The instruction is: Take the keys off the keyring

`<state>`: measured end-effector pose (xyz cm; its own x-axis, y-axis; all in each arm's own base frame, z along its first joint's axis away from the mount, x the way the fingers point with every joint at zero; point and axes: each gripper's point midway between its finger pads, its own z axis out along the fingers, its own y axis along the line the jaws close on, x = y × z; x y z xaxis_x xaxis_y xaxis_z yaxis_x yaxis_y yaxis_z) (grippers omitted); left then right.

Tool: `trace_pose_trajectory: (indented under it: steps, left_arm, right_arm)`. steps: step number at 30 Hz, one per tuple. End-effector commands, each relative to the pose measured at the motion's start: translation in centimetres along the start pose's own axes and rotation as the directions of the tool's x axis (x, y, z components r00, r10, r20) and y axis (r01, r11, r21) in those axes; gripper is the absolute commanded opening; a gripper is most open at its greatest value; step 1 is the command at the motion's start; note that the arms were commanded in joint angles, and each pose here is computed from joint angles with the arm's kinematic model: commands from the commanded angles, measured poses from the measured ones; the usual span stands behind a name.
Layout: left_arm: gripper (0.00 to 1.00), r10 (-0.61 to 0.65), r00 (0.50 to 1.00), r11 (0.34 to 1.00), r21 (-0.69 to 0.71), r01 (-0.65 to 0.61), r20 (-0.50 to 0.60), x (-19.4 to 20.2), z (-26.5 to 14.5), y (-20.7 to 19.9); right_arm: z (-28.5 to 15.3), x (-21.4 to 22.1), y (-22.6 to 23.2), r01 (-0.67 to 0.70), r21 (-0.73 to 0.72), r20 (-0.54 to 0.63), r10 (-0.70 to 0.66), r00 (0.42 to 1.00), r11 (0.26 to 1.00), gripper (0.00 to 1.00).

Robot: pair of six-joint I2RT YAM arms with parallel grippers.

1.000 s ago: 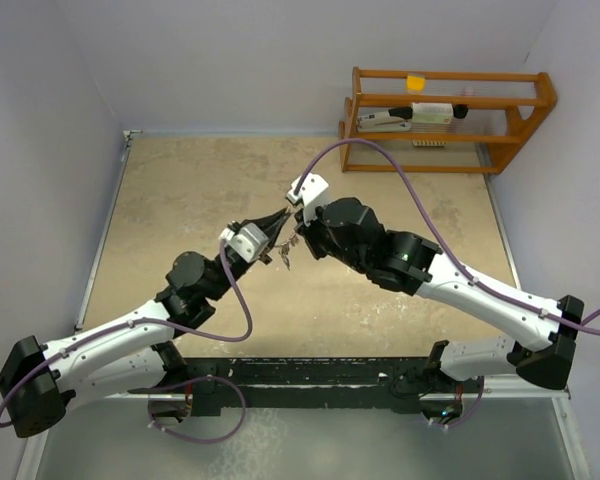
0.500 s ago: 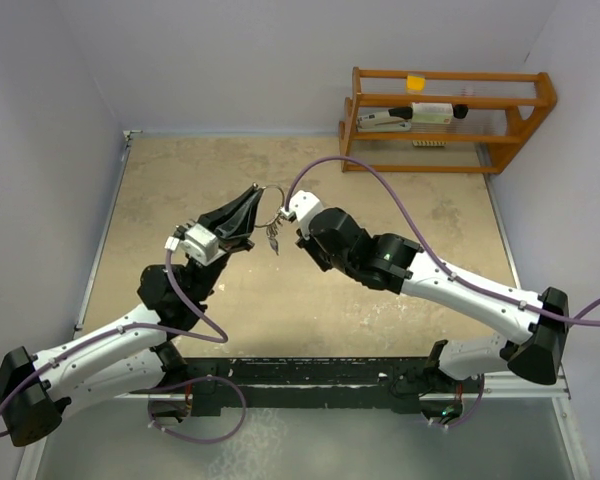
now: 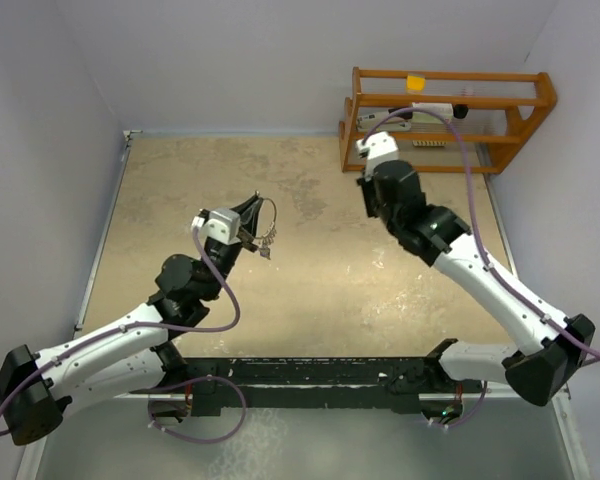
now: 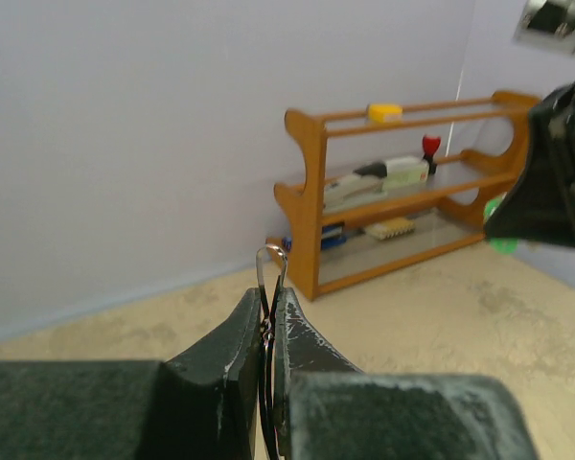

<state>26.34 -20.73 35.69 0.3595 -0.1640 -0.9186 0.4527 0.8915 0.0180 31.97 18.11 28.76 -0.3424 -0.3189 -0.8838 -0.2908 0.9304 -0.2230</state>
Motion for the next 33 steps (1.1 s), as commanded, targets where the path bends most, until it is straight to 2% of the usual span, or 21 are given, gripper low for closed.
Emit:
trace_pose_trajectory:
  steps: [1,8,13,22,33]
  left_arm:
    - [0.0,-0.041,0.99,0.996,-0.078,0.031,-0.132,3.1,0.5,0.6]
    - [0.0,-0.135,0.958,0.991,-0.057,0.124,-0.255,8.2,1.7,-0.2]
    - [0.0,-0.171,0.934,0.985,-0.081,0.153,-0.313,10.2,2.1,0.1]
    - [0.0,-0.187,0.929,0.981,-0.012,0.194,-0.318,10.7,2.6,-1.3]
    - [0.0,-0.191,0.926,0.98,-0.015,0.197,-0.327,10.9,2.7,-1.3]
  right_arm:
    - [3.2,1.0,-2.2,-0.159,-0.03,-0.013,0.158,0.987,0.987,0.0]
    - [9.4,8.0,-1.5,-0.205,-0.033,-0.184,0.195,0.963,0.978,0.0]
    - [11.9,11.2,-0.5,-0.234,-0.046,-0.244,0.216,0.945,0.971,0.0]
    - [14.6,13.8,1.2,-0.269,-0.091,-0.312,0.229,0.922,0.959,0.0]
    - [16.6,16.7,1.1,-0.303,-0.072,-0.35,0.26,0.9,0.95,0.02]
